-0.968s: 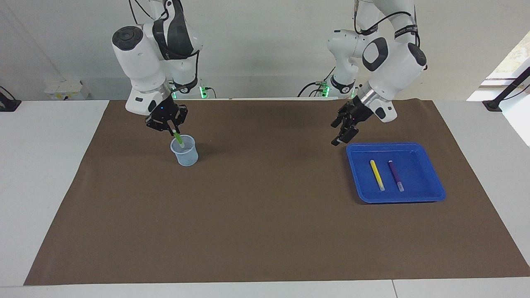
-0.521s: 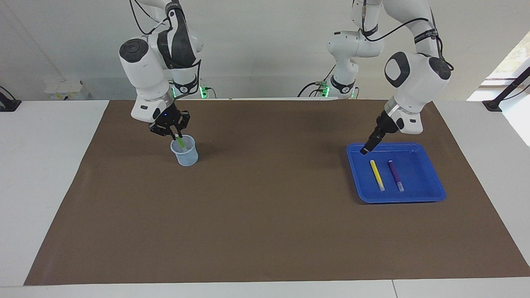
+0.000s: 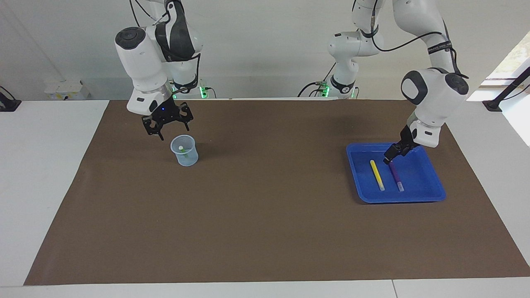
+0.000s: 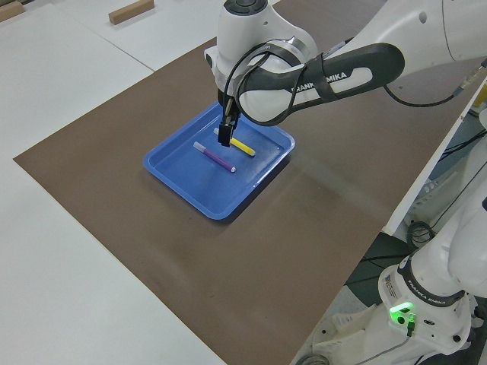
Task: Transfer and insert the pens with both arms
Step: 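Grasp the purple pen with the left gripper while the right gripper withdraws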
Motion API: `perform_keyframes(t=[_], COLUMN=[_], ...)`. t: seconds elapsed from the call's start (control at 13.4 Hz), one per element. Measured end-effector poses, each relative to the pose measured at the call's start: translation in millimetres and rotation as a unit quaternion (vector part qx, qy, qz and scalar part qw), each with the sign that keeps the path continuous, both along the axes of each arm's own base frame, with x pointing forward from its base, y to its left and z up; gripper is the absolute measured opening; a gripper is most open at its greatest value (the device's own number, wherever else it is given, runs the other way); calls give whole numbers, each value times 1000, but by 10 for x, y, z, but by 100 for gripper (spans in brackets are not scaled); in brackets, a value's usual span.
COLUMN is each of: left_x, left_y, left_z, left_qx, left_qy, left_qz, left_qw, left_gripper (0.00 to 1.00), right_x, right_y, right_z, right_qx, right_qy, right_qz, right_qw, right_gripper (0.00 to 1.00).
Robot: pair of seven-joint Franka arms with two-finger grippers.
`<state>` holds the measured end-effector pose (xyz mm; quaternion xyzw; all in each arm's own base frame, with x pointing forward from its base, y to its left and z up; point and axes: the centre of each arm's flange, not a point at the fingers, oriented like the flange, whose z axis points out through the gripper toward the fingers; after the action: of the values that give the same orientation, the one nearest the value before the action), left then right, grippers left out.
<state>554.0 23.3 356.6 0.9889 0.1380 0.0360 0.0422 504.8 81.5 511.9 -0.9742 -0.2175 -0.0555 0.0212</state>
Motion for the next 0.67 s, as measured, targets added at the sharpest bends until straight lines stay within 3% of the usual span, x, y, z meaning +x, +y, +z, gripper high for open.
perform_keyframes(t=[0.22,0.37,0.67], left_x=[134,235,311], left_y=[209,262,217], left_z=[-246,-343,-506], left_qx=[29,33,34], left_qy=[2,5,12], left_qz=[-62,-84,-102], left_qw=[998,996,994], left_gripper=[100,100,95], right_x=[40,56,-44], right_y=[158,252,854], right_z=[311,403,503], right_qx=[90,161,271], right_qy=[-11,5,82], right_qz=[-28,-94,-255], right_qw=[995,982,924], right_gripper=[100,100,100])
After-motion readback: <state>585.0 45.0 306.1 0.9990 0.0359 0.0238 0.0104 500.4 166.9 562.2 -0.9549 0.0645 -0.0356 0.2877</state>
